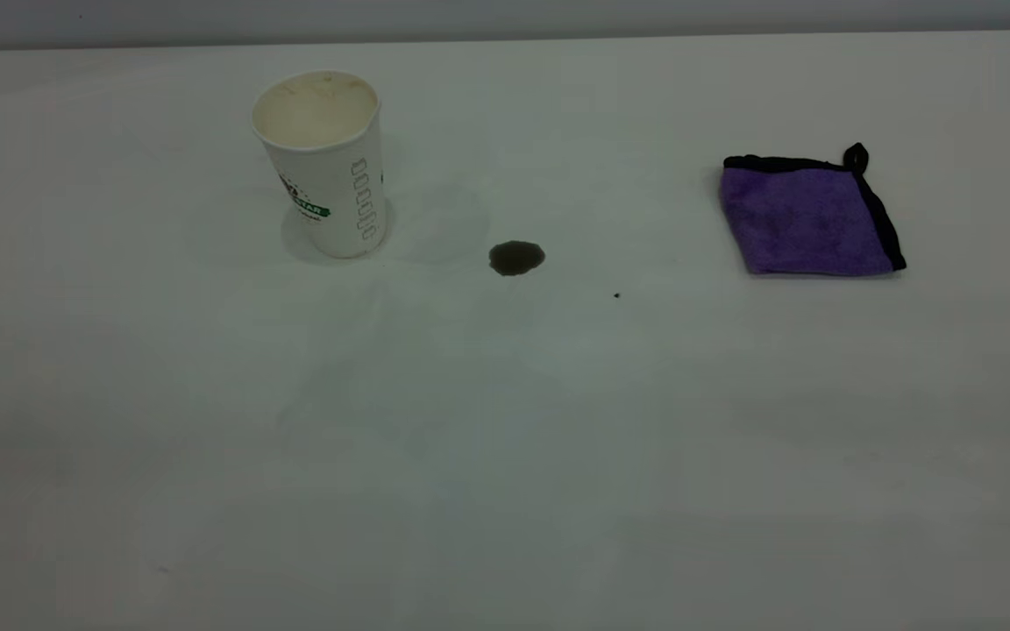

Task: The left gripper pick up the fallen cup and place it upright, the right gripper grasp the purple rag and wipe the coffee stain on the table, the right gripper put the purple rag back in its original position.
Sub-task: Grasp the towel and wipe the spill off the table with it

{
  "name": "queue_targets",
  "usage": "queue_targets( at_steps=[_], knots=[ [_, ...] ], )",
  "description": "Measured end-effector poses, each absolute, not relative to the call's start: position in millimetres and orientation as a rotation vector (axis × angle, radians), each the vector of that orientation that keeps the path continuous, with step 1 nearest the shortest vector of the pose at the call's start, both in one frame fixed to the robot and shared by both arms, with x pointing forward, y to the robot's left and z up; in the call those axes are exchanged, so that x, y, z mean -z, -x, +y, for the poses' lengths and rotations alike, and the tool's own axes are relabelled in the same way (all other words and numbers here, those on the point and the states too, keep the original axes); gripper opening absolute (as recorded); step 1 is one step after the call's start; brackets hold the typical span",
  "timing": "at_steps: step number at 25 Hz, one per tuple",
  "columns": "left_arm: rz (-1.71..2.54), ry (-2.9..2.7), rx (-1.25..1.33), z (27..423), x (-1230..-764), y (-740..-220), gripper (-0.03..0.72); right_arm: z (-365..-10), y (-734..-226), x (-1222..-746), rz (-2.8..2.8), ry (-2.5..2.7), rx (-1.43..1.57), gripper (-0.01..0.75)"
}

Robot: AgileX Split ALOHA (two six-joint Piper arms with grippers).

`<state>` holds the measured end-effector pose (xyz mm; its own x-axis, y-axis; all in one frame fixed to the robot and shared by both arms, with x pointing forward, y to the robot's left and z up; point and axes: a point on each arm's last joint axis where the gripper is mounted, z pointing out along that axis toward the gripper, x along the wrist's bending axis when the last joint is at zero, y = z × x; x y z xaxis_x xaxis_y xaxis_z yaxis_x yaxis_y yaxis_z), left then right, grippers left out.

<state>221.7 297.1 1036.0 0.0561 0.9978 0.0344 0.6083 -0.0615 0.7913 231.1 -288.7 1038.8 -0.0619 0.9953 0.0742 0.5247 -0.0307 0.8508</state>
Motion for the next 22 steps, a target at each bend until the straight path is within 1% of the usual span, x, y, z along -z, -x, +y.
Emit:
queue_targets(
  at_steps=[6, 8, 10, 12, 14, 16, 18, 22],
  knots=[
    [1.613, -1.734, -0.824, 296.4, -1035.8, -221.4, 0.414, -283.6, -230.6, -1043.9, 1.644, -1.593, -1.086, 0.242],
    [1.613, -1.734, -0.823, 296.4, -1035.7, -221.2, 0.414, -280.8, -231.1, -1053.2, 1.661, -1.560, -1.120, 0.261],
    [1.613, -1.734, -0.823, 296.4, -1035.7, -221.2, 0.414, -277.4, -240.1, -1065.1, 1.739, -1.532, -1.114, 0.313],
    [1.613, -1.734, -0.823, 296.4, -1035.7, -221.2, 0.414, -275.1, -254.7, -1074.2, 1.809, -1.508, -1.099, 0.390],
    [1.613, -1.734, -0.823, 296.4, -1035.7, -221.2, 0.414, -274.3, -275.7, -1080.6, 1.862, -1.509, -1.076, 0.487],
    [1.613, -1.734, -0.822, 296.3, -1035.7, -221.2, 0.414, -274.1, -298.1, -1083.7, 1.911, -1.523, -1.048, 0.559],
    [1.613, -1.734, -0.822, 296.3, -1035.7, -221.2, 0.414, -273.2, -325.1, -1080.9, 1.976, -1.562, -1.019, 0.587],
    [1.613, -1.734, -0.822, 296.3, -1035.7, -221.2, 0.414, -268.5, -376.5, -1063.6, 2.128, -1.627, -0.996, 0.576]
  ],
)
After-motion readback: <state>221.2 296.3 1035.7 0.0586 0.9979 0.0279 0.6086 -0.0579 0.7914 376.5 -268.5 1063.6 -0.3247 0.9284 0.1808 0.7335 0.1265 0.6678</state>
